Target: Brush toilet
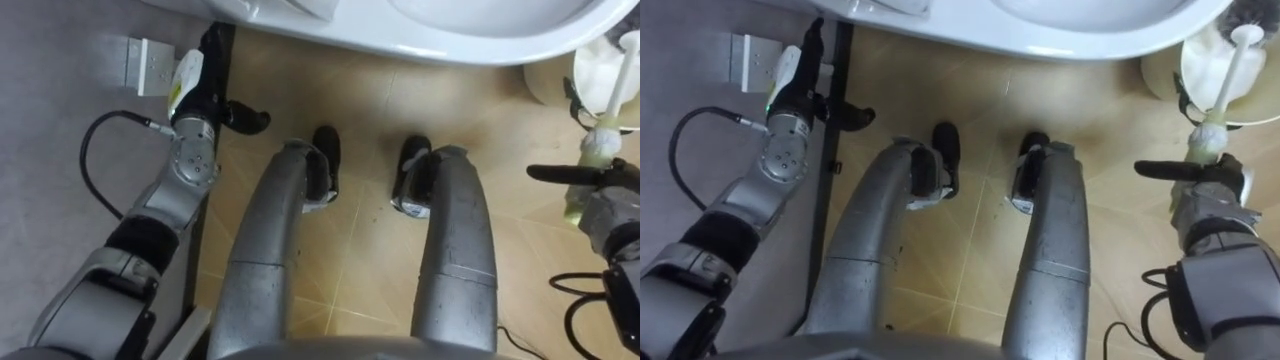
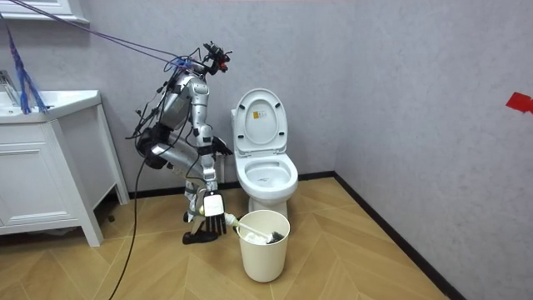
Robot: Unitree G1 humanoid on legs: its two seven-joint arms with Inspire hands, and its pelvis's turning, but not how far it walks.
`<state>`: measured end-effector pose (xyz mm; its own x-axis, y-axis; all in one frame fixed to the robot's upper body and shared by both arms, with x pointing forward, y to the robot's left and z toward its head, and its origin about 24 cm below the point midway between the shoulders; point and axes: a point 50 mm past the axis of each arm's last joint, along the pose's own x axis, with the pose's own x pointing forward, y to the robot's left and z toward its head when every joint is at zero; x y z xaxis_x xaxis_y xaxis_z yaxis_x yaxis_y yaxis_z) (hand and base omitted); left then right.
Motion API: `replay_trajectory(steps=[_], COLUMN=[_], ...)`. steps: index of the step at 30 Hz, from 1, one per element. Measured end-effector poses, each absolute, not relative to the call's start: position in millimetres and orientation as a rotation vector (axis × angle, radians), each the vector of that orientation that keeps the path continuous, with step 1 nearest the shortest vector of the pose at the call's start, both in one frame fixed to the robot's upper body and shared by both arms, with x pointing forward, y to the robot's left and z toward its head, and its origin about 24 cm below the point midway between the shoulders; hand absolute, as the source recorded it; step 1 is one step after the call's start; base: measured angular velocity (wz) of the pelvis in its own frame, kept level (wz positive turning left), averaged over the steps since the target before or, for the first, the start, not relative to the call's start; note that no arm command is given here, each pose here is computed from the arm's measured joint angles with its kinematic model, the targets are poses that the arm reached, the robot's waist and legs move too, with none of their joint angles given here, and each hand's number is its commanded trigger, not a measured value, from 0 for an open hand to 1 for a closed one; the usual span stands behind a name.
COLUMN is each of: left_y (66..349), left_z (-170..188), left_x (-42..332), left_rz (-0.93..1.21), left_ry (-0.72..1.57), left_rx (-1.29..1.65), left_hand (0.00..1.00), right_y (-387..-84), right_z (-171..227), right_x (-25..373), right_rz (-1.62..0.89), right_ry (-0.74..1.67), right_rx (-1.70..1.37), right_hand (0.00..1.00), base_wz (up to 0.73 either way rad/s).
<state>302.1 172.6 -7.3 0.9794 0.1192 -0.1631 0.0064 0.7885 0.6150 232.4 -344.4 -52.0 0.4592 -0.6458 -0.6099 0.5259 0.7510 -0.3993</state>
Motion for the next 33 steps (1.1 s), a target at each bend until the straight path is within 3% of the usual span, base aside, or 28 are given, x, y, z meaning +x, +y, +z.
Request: replay_trajectory(steps=[16,33], left_y=[165,177], left_z=[-16,-53], left_x=[286,246], left_rz=[0.012,-0.031], left_ry=[0.204,0.357], left_rx=[0.649,0.651], left_hand=[0.0,0.0], right_y=[-341,-321], right_z=[-59,-103], right_x=[227,176], right_rz=[-0.676,-0.632], right_ry=[0.84,1.011], right_rx=[-0.132,0.036], right_hand=[1.0,1.0], base_wz=[-0.01,-0.02])
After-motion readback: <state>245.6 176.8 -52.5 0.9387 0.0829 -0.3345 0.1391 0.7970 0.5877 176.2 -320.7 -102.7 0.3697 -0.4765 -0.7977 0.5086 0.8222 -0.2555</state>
